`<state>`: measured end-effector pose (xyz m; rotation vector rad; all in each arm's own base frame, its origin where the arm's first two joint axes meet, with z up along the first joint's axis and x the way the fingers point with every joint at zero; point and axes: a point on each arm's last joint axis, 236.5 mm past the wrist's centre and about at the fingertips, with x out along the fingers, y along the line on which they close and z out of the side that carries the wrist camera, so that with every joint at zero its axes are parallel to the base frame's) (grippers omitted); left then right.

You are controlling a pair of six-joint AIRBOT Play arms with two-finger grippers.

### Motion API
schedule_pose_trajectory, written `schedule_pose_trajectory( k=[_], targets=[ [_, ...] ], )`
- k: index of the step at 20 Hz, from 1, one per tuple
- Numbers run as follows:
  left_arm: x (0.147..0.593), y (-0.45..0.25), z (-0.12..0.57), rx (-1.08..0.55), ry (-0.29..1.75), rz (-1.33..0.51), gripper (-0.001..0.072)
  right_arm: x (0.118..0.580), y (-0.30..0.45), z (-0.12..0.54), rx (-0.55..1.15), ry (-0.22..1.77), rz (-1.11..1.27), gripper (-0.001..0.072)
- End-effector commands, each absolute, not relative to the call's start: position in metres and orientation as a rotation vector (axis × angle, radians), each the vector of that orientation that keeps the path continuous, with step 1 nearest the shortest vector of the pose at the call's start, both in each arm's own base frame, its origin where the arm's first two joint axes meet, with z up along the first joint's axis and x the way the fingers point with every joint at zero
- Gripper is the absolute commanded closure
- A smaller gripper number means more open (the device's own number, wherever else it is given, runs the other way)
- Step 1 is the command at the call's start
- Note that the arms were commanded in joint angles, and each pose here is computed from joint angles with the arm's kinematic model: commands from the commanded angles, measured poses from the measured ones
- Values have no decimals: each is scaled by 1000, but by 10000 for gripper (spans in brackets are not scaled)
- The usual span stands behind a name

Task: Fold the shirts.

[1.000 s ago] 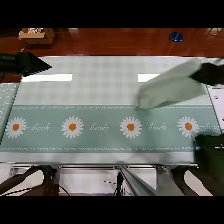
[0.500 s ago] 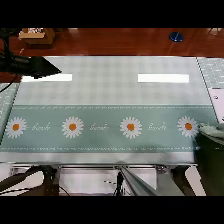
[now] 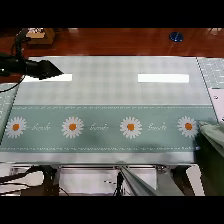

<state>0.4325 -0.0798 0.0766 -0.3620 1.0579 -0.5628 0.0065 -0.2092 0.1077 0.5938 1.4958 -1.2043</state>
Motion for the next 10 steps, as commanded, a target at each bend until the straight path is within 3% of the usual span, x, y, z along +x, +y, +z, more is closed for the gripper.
schedule_pose_trajectory(
  k=[1, 8, 9, 10],
  targets=[
    [439, -57, 44, -330, 1113, -498, 333, -62, -203, 101, 618, 1564, -1435, 682],
    [459, -27, 33, -362, 1070, -410, 334, -112, -203, 74, 670, 1504, -1603, 680],
    [458, -26, 33, -363, 1071, -408, 334, -118, -207, 77, 632, 1514, -1617, 643],
    [458, -26, 33, -364, 1071, -407, 334, -126, -215, 86, 566, 1526, -1648, 478]
  ],
)
